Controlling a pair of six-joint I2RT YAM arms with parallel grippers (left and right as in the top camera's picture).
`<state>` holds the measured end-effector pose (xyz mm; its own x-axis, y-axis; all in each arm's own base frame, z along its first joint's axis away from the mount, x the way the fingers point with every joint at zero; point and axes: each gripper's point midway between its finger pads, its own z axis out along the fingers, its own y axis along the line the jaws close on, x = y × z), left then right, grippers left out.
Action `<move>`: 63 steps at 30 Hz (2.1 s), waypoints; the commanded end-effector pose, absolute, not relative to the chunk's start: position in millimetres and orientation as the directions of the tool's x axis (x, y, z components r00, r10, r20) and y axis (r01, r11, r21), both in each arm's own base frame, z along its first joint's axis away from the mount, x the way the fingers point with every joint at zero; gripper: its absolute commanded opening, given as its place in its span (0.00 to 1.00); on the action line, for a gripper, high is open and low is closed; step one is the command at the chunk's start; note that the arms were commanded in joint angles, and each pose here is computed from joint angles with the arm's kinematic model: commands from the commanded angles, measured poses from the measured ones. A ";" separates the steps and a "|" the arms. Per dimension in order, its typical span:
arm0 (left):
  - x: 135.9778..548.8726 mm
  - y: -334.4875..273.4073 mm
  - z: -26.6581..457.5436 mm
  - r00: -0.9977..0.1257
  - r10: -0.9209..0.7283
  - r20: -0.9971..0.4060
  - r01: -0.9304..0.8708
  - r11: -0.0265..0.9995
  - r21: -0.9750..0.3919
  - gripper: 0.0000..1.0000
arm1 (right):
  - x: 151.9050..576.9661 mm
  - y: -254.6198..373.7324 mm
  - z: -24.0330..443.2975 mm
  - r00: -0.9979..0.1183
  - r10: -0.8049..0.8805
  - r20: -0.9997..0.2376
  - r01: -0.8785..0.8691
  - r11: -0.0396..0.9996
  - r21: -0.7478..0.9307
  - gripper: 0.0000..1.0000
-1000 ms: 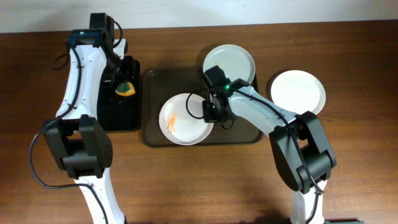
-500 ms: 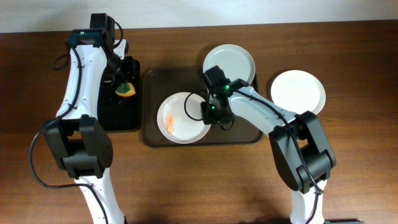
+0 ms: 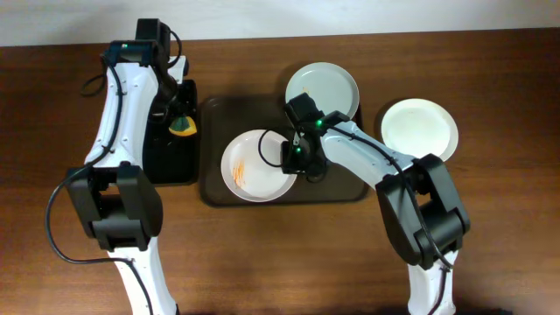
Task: Clean dirty plates on tray and stack at the side
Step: 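Bring the sponge with left gripper onto the held plate, then scrub the plate with the sponge while right gripper holds the rim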
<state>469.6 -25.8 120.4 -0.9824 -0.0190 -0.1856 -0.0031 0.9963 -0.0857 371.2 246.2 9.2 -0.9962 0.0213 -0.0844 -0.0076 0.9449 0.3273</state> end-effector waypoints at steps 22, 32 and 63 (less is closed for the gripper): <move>450.4 -126.2 60.6 -0.991 0.125 -0.043 0.132 0.959 -0.251 0.01 | 420.9 245.0 10.1 -0.961 0.235 -0.145 0.148 0.882 0.447 0.04; 461.5 -138.1 -13.0 -0.993 0.120 -0.001 0.118 0.979 -0.168 0.01 | 422.1 245.7 10.7 -0.960 0.235 -0.150 0.145 0.881 0.451 0.04; 432.5 -108.1 -35.3 -0.983 0.112 0.148 0.109 0.994 -0.028 0.01 | 419.2 244.7 9.4 -0.963 0.230 -0.142 0.146 0.885 0.443 0.04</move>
<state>466.9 -131.1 4.9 -0.9884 0.1491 -0.0296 0.1517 0.9803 -0.1266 422.8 243.0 11.7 -0.9594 0.2317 -0.1610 0.1413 0.8884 0.4367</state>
